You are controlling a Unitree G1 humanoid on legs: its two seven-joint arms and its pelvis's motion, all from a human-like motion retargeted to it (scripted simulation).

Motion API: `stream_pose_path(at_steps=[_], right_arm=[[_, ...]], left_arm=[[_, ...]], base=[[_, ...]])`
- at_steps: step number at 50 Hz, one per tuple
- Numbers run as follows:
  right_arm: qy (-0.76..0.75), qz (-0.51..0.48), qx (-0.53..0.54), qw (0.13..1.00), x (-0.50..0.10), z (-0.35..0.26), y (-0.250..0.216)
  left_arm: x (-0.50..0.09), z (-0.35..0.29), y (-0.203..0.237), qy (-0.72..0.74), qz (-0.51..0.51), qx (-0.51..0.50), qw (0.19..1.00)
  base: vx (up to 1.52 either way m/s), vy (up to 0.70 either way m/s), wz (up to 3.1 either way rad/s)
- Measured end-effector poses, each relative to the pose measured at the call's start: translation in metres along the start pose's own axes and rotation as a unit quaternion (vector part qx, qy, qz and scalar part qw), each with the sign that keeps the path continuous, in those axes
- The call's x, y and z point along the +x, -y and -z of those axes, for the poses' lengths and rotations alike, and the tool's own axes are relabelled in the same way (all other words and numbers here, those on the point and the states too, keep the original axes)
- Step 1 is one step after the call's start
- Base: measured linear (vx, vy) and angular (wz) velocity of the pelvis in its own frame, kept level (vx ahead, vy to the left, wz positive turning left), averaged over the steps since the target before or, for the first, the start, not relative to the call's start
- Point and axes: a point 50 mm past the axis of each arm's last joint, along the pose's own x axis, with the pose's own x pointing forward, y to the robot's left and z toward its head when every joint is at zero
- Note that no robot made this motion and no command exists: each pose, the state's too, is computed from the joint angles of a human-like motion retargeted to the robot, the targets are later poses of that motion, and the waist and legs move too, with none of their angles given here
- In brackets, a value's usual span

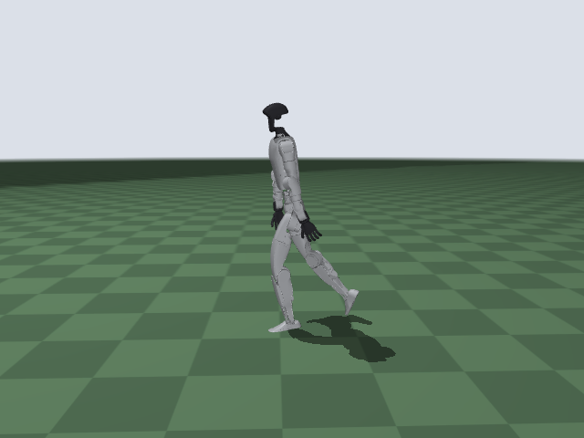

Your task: Walk run

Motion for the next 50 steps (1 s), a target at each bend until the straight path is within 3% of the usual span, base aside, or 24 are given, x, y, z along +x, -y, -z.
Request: stream_pose_path(at_steps=[10, 18, 25, 31, 37, 43, 50], right_arm=[[-0.105, -0.052, 0.153, 0.981, -0.003, 0.086, -0.050], [-0.163, -0.103, 0.208, 0.959, -0.012, 0.118, -0.076], [-0.160, -0.081, 0.198, 0.964, -0.010, 0.109, -0.063], [-0.077, -0.031, 0.171, 0.982, 0.001, 0.067, -0.039], [0.032, 0.048, 0.107, 0.993, 0.003, -0.008, -0.009], [0.099, 0.022, 0.042, 0.994, -0.007, -0.066, 0.013], [0.137, 0.036, -0.010, 0.990, -0.013, -0.088, 0.019]], left_arm=[[-0.062, -0.092, -0.098, 0.174, -0.181, 0.013, 0.968], [-0.119, -0.145, -0.136, 0.318, -0.259, 0.048, 0.911], [-0.066, -0.102, -0.098, 0.241, -0.188, 0.039, 0.951], [-0.006, -0.023, -0.022, 0.083, -0.075, 0.007, 0.994], [0.009, 0.028, 0.019, -0.023, 0.018, 0.041, 0.999], [0.014, 0.059, 0.053, -0.073, 0.054, 0.036, 0.995], [0.012, 0.050, 0.055, -0.080, 0.099, 0.032, 0.991]], base=[[0.80, 0.07, 0.43], [0.84, -0.12, 0.67], [1.13, -0.20, 0.32], [1.03, -0.26, 0.33], [0.79, -0.26, 0.15], [0.71, -0.18, -0.49], [0.94, -0.10, -0.56]])
